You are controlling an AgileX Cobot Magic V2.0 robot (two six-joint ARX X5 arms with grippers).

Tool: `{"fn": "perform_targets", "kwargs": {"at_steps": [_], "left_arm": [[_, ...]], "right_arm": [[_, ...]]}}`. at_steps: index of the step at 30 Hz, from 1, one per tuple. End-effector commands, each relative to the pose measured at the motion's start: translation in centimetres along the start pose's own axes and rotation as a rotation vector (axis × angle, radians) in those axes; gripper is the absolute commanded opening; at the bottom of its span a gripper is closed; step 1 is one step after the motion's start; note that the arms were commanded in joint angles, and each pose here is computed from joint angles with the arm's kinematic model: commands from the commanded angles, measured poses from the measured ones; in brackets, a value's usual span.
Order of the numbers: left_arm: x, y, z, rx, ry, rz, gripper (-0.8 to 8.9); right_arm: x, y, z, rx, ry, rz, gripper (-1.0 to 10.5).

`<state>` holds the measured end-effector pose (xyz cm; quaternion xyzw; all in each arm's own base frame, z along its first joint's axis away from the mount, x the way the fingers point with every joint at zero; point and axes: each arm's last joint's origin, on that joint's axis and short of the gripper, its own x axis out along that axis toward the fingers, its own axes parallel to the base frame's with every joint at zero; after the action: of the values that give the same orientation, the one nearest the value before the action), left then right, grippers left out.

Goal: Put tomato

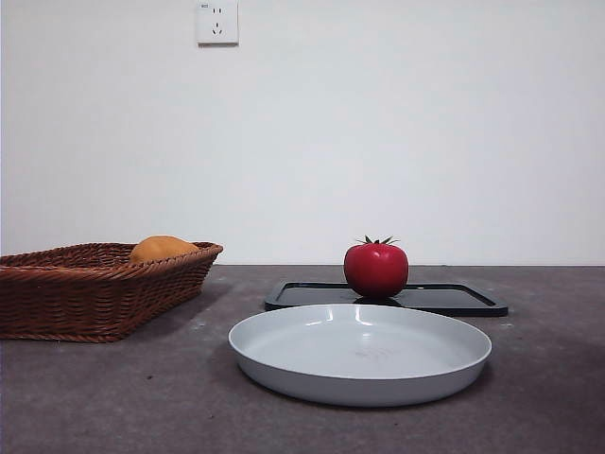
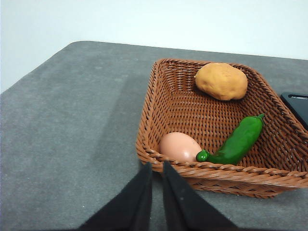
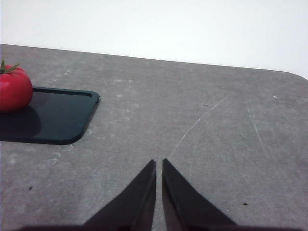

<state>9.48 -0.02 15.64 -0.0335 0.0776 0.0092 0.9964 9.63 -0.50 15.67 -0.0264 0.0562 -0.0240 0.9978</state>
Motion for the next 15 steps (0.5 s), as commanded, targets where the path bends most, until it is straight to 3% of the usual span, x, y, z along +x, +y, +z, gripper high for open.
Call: {"fn": "perform_targets", "kwargs": {"at_steps": [1,15], "left_arm": [[0.2,0.05,-0.74,0.005,0.026,0.0,0.33],[0.2,0.05,-0.73,0.005,0.026,0.0,0.33]], "right_arm": [[0.05,0.02,-0.25,0.001,0.012,0.003,0.1],[0.03,0.18,-0.7,0.002,0.058,0.03,0.1]]}}
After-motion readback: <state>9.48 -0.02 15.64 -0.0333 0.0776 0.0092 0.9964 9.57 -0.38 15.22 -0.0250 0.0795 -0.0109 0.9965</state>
